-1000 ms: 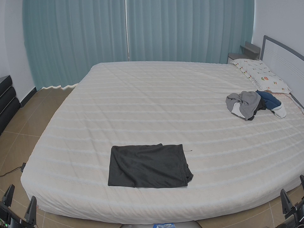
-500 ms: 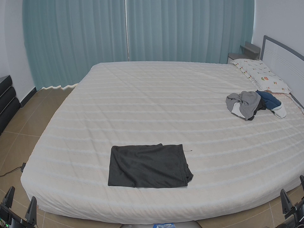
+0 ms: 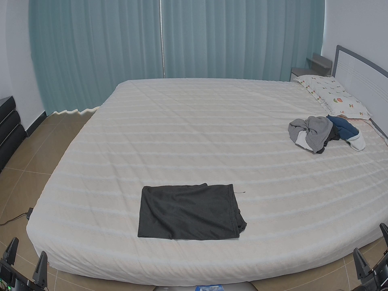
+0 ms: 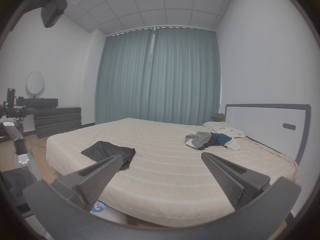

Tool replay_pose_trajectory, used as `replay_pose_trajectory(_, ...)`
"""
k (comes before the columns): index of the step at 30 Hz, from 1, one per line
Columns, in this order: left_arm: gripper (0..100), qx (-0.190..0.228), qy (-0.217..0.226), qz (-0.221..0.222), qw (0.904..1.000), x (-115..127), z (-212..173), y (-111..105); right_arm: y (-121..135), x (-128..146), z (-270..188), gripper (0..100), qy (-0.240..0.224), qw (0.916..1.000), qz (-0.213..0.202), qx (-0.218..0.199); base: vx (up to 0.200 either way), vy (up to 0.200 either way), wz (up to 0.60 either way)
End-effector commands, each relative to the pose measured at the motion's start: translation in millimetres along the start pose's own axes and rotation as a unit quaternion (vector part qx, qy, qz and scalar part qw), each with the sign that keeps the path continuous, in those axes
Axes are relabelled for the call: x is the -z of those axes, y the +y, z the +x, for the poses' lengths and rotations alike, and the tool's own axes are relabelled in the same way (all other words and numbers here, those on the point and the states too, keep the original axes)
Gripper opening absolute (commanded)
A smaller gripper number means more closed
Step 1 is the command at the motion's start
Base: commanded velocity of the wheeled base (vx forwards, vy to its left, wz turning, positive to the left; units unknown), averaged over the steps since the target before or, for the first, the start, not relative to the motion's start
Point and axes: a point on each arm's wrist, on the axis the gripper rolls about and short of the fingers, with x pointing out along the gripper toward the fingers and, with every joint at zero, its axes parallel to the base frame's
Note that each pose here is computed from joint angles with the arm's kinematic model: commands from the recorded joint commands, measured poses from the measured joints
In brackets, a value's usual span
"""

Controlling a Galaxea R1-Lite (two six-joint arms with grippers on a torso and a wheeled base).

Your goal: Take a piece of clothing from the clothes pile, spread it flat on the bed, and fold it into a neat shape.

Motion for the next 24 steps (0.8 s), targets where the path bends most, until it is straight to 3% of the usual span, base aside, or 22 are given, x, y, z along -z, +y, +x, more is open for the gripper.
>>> replay_pose_trajectory(1,100,-0.001,0.002,0.0,1.0,5.1,0.2,0.1,1.0,7.7,-7.5,100,-0.025,0.9982,-0.028,-0.047,0.0,0.0,0.0)
replay_pose_trajectory(5,100,0.0,0.002,0.0,1.0,5.1,0.2,0.1,3.1,0.6,-13.5,100,-0.007,0.9961,-0.031,-0.083,0.0,0.0,0.0)
replay_pose_trajectory(7,100,0.0,0.002,0.001,1.0,5.1,0.2,0.1,3.4,8.8,-11.0,100,0.007,0.9964,-0.031,-0.079,0.0,0.0,0.0)
replay_pose_trajectory(9,100,0.0,0.002,0.0,1.0,5.1,0.2,0.1,0.2,10.3,-7.9,100,-0.005,0.9998,-0.018,-0.009,0.0,0.0,0.0)
replay_pose_trajectory(11,100,0.0,0.002,0.0,1.0,5.1,0.2,0.1,-2.3,9.9,-6.8,100,-0.016,0.9987,0.022,0.043,0.0,0.0,0.0)
replay_pose_trajectory(12,100,0.0,0.002,0.0,1.0,5.3,0.2,0.1,-2.5,15.6,-6.7,100,0.014,0.9971,0.038,0.064,0.0,0.0,0.0)
replay_pose_trajectory(14,100,0.0,0.002,0.0,1.0,5.1,0.2,0.1,-3.1,18.0,-7.8,100,0.032,0.9946,0.054,0.082,0.0,0.0,0.0)
replay_pose_trajectory(16,100,0.0,0.002,0.0,1.0,5.1,0.2,0.1,-3.8,16.2,-7.4,100,0.017,0.9925,0.081,0.09,0.0,0.0,0.0)
replay_pose_trajectory(24,100,0.0,0.002,0.0,1.0,5.1,0.2,0.1,-3.2,16.1,-7.0,100,0.016,0.9953,0.05,0.082,0.0,0.0,0.0)
